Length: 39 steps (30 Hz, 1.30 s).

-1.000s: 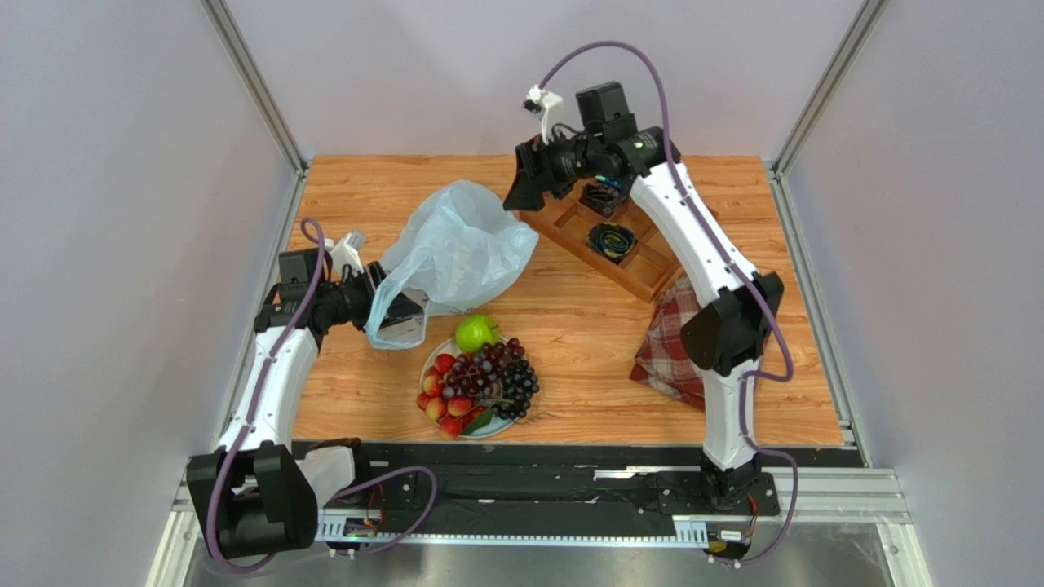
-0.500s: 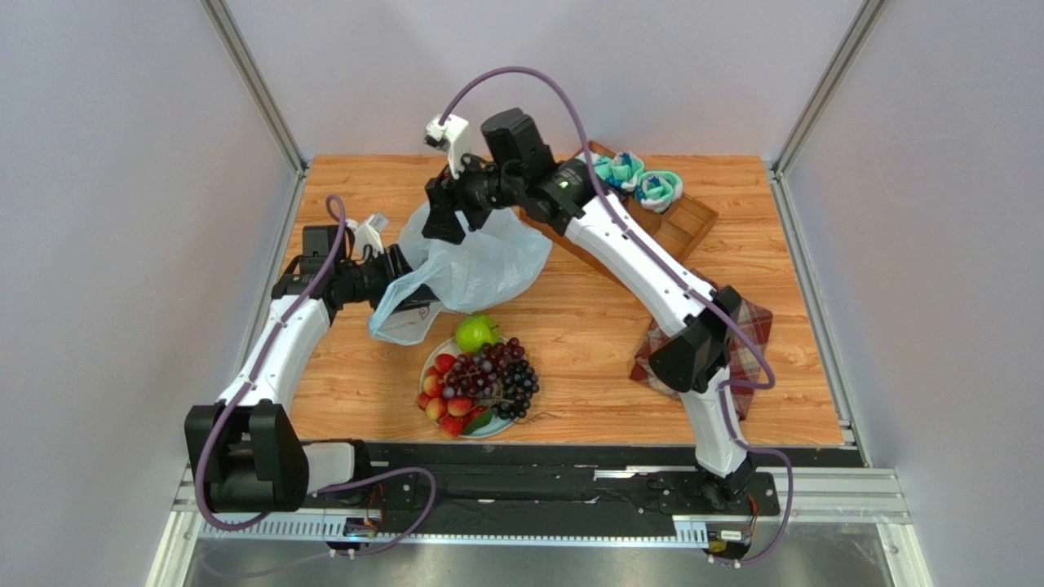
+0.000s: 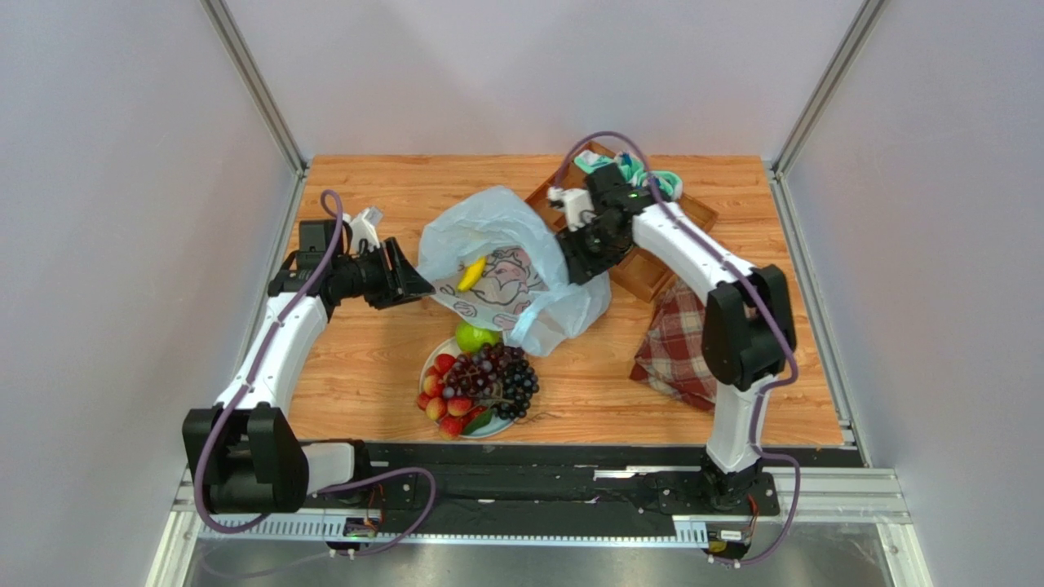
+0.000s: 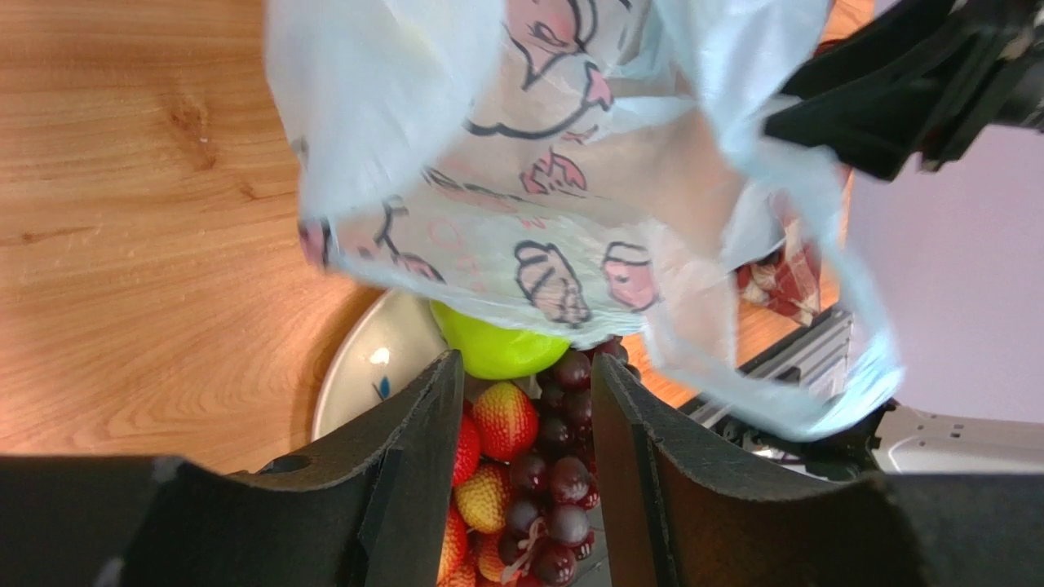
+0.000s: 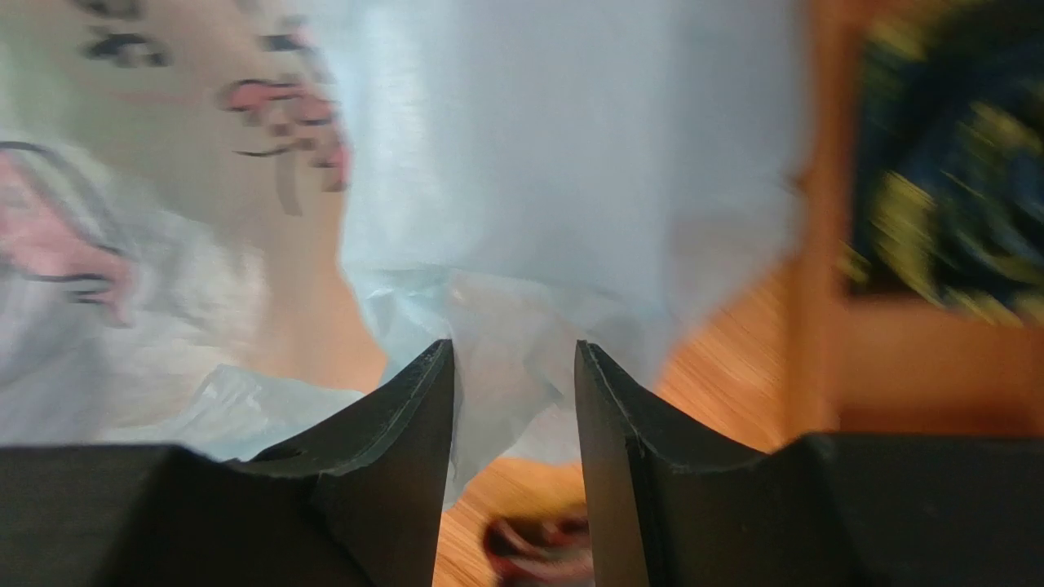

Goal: Take the fake fruits out of the plastic bag
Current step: Adjust the plastic bag at the center of the board.

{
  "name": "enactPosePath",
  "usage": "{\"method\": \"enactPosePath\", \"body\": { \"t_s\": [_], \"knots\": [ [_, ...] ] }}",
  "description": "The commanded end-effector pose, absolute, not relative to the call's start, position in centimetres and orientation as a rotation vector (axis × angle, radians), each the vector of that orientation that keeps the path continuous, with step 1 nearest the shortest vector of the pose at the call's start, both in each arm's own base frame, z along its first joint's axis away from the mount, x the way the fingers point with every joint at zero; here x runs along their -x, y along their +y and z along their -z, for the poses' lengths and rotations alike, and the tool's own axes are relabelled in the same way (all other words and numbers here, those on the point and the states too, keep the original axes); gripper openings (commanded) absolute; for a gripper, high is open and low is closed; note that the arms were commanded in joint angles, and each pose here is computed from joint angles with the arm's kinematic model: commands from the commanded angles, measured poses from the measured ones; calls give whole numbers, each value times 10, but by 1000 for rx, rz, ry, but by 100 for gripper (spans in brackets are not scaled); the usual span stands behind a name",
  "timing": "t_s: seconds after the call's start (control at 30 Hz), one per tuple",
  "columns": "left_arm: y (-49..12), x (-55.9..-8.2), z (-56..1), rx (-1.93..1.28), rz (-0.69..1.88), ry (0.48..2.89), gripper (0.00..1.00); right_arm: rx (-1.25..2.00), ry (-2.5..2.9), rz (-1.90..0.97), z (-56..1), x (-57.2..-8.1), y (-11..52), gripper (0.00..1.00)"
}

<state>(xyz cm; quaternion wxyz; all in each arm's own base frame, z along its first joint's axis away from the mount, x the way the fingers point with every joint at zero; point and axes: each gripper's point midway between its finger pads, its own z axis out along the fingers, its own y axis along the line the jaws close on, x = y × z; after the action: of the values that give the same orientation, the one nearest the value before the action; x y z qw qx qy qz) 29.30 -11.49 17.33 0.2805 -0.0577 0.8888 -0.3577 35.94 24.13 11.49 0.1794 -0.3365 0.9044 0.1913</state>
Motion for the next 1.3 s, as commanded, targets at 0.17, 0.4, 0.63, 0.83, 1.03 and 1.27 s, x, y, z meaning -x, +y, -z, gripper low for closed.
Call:
{"method": "enactPosePath", "body": {
  "t_s": [0.17, 0.4, 0.63, 0.83, 1.03, 1.27],
  "knots": [
    [-122, -328, -188, 67, 990, 2347, 52, 883, 2546, -308, -138, -298, 135, 44],
    [-117, -360, -213, 15, 926, 2292, 52, 893, 2366, -215, -190, -282, 118, 52],
    [-135, -371, -210, -99, 1008, 2329, 78, 956, 2072, -441, -290, -327, 190, 66],
    [-153, -364, -178, -266, 971, 2460, 80, 1294, 2050, -589, -248, -304, 239, 55],
    [-164, -357, -150, -357, 898, 2556, 81, 1349, 2179, -627, -202, -274, 233, 52],
    [-189, -353, -129, -389, 955, 2623, 35, 1553, 2323, -534, -140, -210, 177, 51]
  ]
}}
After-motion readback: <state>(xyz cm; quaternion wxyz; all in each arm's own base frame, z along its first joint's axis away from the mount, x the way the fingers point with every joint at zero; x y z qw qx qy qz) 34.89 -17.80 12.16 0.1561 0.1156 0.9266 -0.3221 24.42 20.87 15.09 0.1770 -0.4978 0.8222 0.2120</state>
